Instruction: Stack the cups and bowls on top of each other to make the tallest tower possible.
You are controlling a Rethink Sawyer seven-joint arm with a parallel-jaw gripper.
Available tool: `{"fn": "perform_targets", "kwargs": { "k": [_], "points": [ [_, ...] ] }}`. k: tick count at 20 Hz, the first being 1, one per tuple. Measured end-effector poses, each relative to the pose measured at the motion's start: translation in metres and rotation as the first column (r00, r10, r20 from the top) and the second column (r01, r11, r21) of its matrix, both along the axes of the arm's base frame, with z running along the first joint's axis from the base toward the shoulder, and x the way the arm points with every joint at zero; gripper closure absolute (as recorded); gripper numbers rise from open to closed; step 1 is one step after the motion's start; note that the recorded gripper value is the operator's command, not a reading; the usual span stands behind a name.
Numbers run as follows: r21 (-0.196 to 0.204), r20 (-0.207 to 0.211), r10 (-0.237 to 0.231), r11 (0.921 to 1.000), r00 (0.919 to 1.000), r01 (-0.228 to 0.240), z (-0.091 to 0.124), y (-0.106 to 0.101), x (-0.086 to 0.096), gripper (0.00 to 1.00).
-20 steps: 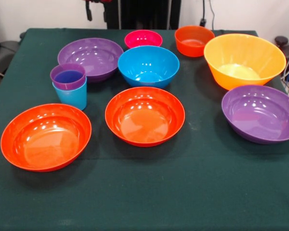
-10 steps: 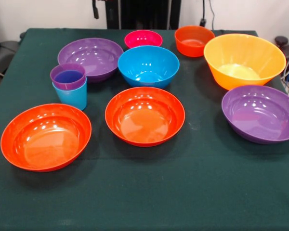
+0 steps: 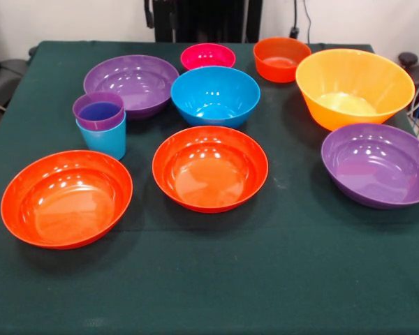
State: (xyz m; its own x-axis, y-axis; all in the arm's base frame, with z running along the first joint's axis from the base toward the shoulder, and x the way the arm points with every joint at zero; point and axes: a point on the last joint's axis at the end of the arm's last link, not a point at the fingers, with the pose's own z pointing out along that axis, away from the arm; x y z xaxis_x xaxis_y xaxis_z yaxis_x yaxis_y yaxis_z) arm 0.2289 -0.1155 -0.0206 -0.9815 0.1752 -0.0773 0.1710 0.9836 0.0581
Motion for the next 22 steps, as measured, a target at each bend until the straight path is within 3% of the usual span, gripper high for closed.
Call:
{"fn": "perform_targets", "kwargs": {
  "k": [22],
  "points": [
    [-0.015,0.032,-0.029,0.9995,0.9991,0.029,-0.002,0.027,0.021,0.00]
  ]
}}
